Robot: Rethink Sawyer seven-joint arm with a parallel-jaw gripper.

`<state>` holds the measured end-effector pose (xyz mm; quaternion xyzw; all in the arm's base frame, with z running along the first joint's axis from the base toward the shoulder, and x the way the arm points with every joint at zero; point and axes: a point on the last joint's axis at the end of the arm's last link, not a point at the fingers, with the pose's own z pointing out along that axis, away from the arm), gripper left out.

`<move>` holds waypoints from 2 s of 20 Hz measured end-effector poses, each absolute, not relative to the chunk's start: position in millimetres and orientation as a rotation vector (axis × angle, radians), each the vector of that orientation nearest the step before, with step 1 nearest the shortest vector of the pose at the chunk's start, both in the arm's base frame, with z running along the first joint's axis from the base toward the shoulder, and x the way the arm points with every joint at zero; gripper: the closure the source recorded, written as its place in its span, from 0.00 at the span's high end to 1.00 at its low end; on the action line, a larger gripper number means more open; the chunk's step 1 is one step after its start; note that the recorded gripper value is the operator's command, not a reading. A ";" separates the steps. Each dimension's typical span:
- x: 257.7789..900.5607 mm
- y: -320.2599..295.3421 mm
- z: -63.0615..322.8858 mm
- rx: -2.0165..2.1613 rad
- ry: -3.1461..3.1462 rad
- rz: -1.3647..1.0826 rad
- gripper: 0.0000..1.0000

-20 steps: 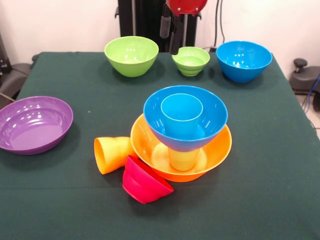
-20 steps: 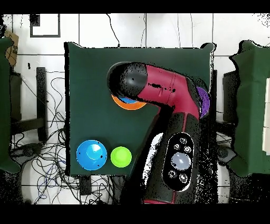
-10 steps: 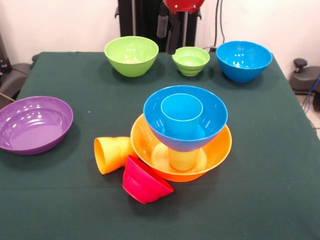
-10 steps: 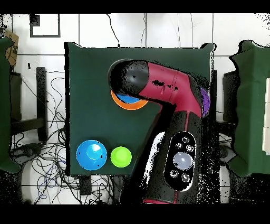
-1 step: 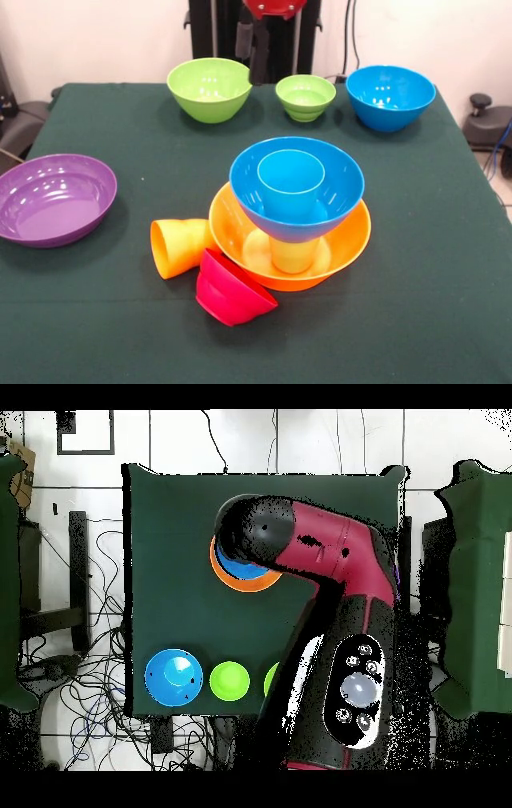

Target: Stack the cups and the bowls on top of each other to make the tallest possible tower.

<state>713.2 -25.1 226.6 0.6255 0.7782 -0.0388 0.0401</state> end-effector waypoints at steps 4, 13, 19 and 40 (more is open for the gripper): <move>712.6 -39.6 229.2 1.936 2.364 -0.120 1.00; 712.7 -53.7 244.2 1.942 2.332 -0.110 1.00; 713.1 -61.3 256.3 1.943 2.310 -0.098 1.00; 706.2 -127.6 261.2 2.043 2.219 -0.090 1.00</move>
